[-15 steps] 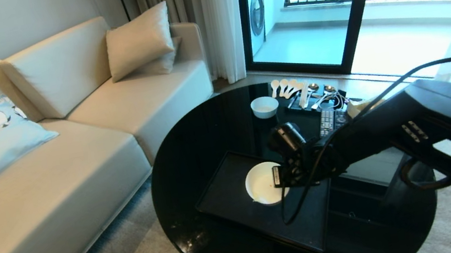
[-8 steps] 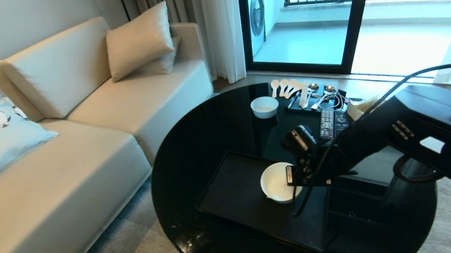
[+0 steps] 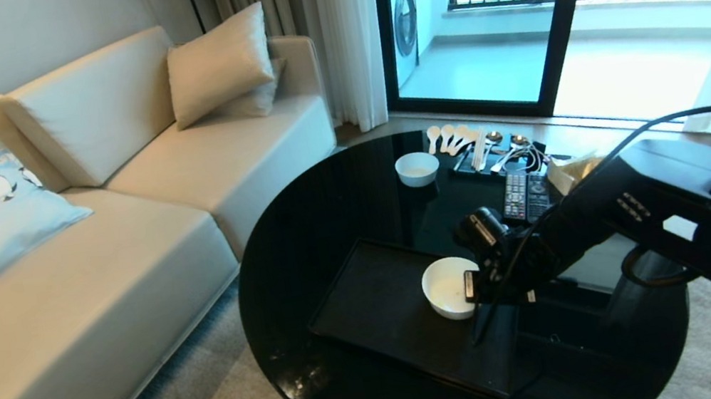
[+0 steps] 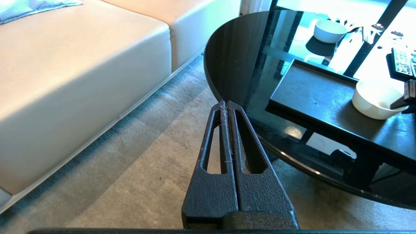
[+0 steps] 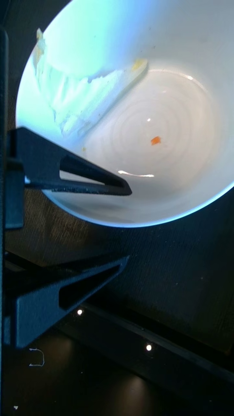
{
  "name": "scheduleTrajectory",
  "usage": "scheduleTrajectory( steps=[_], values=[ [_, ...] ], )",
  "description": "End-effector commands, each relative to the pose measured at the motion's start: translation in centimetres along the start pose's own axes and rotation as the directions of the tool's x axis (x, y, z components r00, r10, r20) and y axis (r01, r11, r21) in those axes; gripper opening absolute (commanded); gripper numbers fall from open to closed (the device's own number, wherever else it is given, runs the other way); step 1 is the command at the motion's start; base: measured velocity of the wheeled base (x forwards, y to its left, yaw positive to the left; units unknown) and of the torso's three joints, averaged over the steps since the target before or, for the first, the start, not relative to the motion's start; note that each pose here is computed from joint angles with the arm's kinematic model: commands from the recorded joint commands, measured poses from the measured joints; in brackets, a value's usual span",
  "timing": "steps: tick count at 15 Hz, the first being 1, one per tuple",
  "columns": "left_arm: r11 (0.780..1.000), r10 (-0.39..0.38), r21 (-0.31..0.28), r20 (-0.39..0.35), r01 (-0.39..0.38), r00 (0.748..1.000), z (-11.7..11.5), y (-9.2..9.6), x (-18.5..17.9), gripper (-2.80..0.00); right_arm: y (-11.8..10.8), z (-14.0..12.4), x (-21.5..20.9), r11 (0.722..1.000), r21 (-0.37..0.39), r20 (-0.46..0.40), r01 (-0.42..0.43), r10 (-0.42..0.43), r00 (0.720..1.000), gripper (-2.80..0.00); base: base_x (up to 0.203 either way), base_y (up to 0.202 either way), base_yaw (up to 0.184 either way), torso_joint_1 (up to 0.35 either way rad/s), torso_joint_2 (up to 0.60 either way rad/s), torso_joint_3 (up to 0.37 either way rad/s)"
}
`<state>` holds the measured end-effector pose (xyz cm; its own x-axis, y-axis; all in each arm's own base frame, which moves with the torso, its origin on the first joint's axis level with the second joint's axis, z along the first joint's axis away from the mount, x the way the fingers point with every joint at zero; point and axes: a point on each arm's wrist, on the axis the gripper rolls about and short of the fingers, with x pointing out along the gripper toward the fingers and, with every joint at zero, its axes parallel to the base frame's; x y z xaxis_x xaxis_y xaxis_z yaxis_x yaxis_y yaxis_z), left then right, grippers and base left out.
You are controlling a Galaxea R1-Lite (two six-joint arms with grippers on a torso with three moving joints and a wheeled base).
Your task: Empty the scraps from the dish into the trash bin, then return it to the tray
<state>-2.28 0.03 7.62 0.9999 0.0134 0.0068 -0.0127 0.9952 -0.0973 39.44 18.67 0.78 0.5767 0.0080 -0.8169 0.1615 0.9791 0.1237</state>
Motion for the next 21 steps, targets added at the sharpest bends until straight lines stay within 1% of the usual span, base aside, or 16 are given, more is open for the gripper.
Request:
scheduleTrajectory(
  steps=[1, 5, 8, 10, 13, 15, 16, 19, 20, 21],
  values=[
    [1.000, 0.000, -0.001, 0.001, 0.000, 1.000, 0.0, 0.0, 0.0, -2.80, -0.2, -0.3, -0.2, 1.000, 0.000, -0.004, 0.006, -0.006, 1.000, 0.00, 0.000, 0.000, 0.000, 0.000, 0.00, 0.000],
    [1.000, 0.000, -0.001, 0.001, 0.000, 1.000, 0.0, 0.0, 0.0, -2.80, 0.3, 1.5, -2.3, 0.999, 0.022, 0.061, -0.037, 0.035, 0.997, 0.00, 0.000, 0.000, 0.000, 0.000, 0.00, 0.000],
    [1.000, 0.000, -0.001, 0.001, 0.000, 1.000, 0.0, 0.0, 0.0, -2.80, 0.5, 3.2, -5.2, 0.997, 0.028, 0.127, -0.077, 0.073, 0.989, 0.00, 0.000, 0.000, 0.000, 0.000, 0.00, 0.000],
    [1.000, 0.000, -0.001, 0.001, 0.000, 1.000, 0.0, 0.0, 0.0, -2.80, 0.5, 4.5, -8.0, 0.994, 0.021, 0.185, -0.112, 0.106, 0.977, 0.00, 0.000, 0.000, 0.000, 0.000, 0.00, 0.000],
    [1.000, 0.000, -0.001, 0.001, 0.000, 1.000, 0.0, 0.0, 0.0, -2.80, 0.0, 6.2, -13.2, 0.986, 0.005, 0.282, -0.165, 0.157, 0.946, 0.00, 0.000, 0.000, 0.000, 0.000, 0.00, 0.000],
    [1.000, 0.000, -0.002, 0.001, 0.000, 1.000, 0.0, 0.0, 0.0, -2.80, -0.8, 7.1, -17.4, 0.979, -0.031, 0.365, -0.201, 0.198, 0.910, 0.00, 0.000, 0.000, 0.000, 0.000, 0.00, 0.000],
    [1.000, 0.000, -0.001, 0.001, 0.000, 1.000, 0.0, 0.0, 0.0, -2.80, -1.5, 7.1, -19.4, 0.976, -0.061, 0.404, -0.210, 0.217, 0.889, 0.00, 0.000, 0.000, 0.000, 0.000, 0.00, 0.000],
    [1.000, 0.000, -0.001, 0.001, 0.000, 1.000, 0.0, 0.0, 0.0, -2.80, -5.0, 4.3, -22.4, 0.974, -0.161, 0.448, -0.160, 0.217, 0.868, 0.00, 0.000, 0.000, 0.000, 0.000, 0.00, 0.000],
    [1.000, 0.000, -0.001, 0.001, 0.000, 1.000, 0.0, 0.0, 0.0, -2.80, -6.4, 3.2, -22.9, 0.973, -0.187, 0.463, -0.135, 0.209, 0.862, -2.80, 0.000, 0.000, 0.000, 0.000, 0.00, 0.000],
    [1.000, 0.000, -0.001, 0.001, 0.000, 1.000, 0.0, 0.0, 0.0, -2.80, -7.8, 2.2, -23.3, 0.973, -0.203, 0.483, -0.110, 0.198, 0.853, -2.80, 0.000, 0.000, 0.000, 0.000, 0.00, 0.000]
  ],
)
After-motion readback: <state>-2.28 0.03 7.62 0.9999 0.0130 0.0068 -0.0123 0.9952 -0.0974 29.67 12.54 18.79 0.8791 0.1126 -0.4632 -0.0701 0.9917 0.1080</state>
